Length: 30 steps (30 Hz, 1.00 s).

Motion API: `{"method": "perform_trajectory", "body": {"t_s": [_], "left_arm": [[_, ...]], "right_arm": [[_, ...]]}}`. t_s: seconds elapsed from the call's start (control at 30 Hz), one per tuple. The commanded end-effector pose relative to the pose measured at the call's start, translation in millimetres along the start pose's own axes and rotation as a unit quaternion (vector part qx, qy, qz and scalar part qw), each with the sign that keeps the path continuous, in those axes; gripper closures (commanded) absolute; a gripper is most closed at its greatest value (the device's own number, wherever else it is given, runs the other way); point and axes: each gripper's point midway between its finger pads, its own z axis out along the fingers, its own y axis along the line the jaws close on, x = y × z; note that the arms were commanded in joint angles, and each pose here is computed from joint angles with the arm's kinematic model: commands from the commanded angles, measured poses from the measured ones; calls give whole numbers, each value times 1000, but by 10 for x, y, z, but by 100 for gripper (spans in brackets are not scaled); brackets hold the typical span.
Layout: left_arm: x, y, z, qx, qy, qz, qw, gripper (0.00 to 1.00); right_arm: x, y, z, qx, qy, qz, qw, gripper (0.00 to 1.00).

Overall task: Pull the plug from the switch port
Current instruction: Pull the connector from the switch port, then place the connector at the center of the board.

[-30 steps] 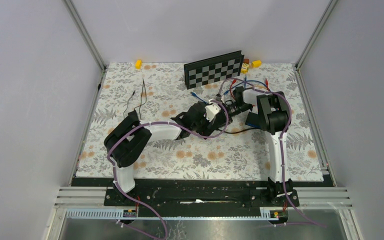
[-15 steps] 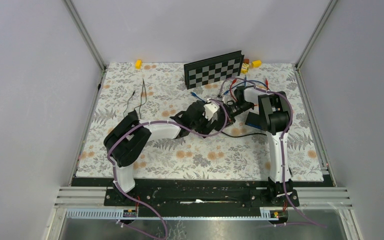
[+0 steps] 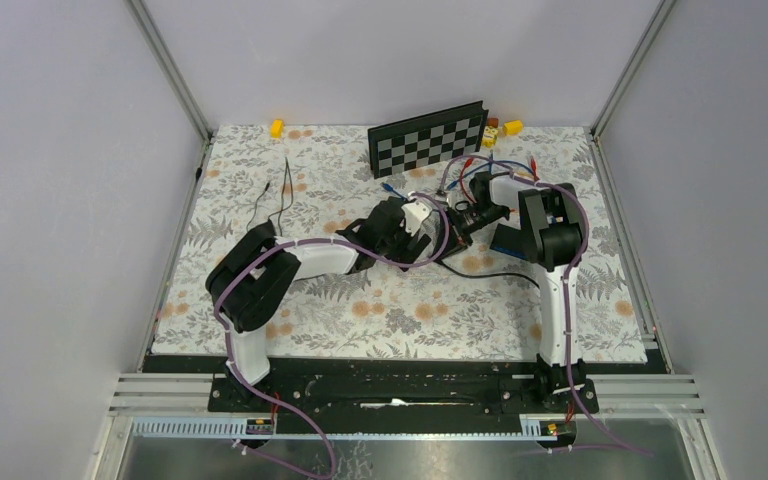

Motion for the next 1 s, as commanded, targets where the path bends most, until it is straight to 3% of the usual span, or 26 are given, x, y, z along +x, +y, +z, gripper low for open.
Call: {"method": "perform_trajectory", "body": {"t_s": [0.0,0.27,0.53,0.73,0.97], "left_arm": [[214,126,7,-18,41,-14,999,4],[232,87,-59,-1,55,-1,998,4],[418,176,-189,-6,95,55,994,4],[601,272,-372,-8,121,72,990,4],[555,252,-640,9,94,53,994,4]], "right_arm": [[-132,64,-163,50,-27,-43,997,91],[-257,154,-300,78,-50,-62,994,83],[-422,111,-457,141,-66,-61,986,75],[-515,162,-609,175,-66,-73,980,60],[-426,235,-757,205,-49,-108,971,42]]}}
